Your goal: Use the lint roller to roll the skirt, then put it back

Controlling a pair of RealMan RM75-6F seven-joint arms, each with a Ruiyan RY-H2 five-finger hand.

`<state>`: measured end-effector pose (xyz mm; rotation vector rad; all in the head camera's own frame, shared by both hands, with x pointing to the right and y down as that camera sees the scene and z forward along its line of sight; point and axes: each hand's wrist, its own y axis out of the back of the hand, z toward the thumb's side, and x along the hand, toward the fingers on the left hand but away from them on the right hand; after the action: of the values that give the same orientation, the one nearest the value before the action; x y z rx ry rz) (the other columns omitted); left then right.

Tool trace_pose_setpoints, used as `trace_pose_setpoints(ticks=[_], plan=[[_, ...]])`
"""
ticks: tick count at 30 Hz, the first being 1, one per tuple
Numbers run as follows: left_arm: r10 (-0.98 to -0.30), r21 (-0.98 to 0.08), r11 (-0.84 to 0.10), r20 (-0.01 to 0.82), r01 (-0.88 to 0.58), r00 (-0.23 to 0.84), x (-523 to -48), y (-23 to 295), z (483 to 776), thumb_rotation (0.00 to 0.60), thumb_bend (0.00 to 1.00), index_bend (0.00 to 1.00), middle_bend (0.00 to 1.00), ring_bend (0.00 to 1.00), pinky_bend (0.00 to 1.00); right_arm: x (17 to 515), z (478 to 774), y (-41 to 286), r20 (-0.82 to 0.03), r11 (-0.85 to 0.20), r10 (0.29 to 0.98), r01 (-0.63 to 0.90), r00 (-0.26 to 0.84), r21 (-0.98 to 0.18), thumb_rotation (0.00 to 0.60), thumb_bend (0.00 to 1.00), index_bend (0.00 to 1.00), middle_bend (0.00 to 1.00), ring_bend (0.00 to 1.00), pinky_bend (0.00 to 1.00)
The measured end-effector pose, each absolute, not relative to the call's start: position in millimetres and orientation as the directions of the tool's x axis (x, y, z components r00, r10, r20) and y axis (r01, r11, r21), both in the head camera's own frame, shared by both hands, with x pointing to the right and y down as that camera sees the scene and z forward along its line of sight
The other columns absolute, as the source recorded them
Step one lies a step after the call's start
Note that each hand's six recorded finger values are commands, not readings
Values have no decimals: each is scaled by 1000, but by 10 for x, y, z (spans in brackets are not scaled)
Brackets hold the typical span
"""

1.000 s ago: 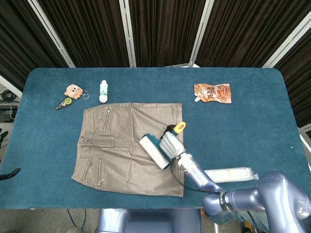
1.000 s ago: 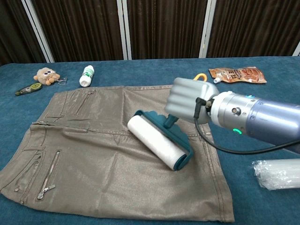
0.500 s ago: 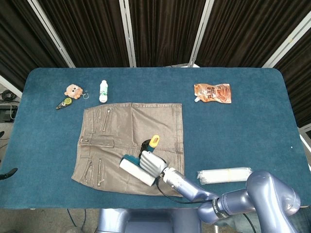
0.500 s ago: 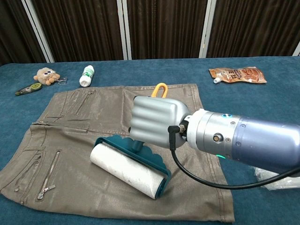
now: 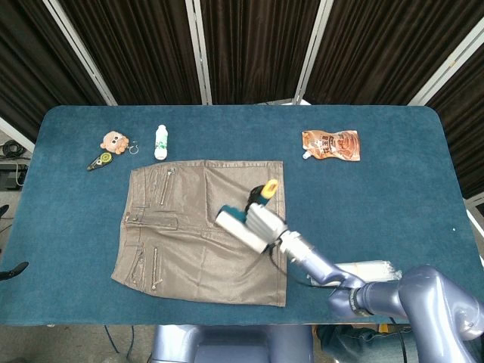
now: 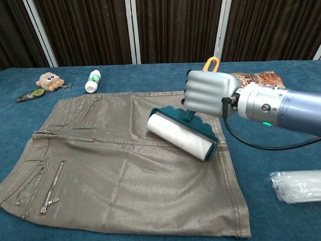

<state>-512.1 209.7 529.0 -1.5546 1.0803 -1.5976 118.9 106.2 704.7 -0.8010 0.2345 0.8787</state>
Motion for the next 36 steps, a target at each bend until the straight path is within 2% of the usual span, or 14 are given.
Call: trace_pose_setpoints(ticks=[5, 9, 21, 31, 36], plan=[[-883, -886, -456, 462, -80, -84, -5093, 2096, 5332, 600, 0, 0, 0, 0, 0, 1605, 7129, 805, -511, 320, 657, -818, 555, -477, 600, 926, 560, 542, 437, 387], [-880, -884, -462, 468, -74, -84, -5074, 2096, 5361, 600, 0, 0, 0, 0, 0, 1646, 7121, 818, -512, 318, 653, -815, 559, -484, 600, 924, 560, 542, 437, 387], [-881, -884, -461, 466, -80, -79, -5070, 2103, 5345, 600, 0, 0, 0, 0, 0, 1130, 6969, 1258, -489, 406, 538, -719, 687, -564, 600, 924, 561, 542, 437, 388], [-882, -885, -457, 464, -87, -79, -5091, 2101, 5325, 600, 0, 0, 0, 0, 0, 603, 6798, 1815, -457, 460, 415, -615, 787, -641, 600, 923, 560, 542, 438, 387], [-883, -886, -456, 462, -89, -81, -5104, 2103, 5316, 600, 0, 0, 0, 0, 0, 511, 6774, 1841, -450, 450, 416, -608, 791, -654, 600, 924, 560, 542, 438, 387]])
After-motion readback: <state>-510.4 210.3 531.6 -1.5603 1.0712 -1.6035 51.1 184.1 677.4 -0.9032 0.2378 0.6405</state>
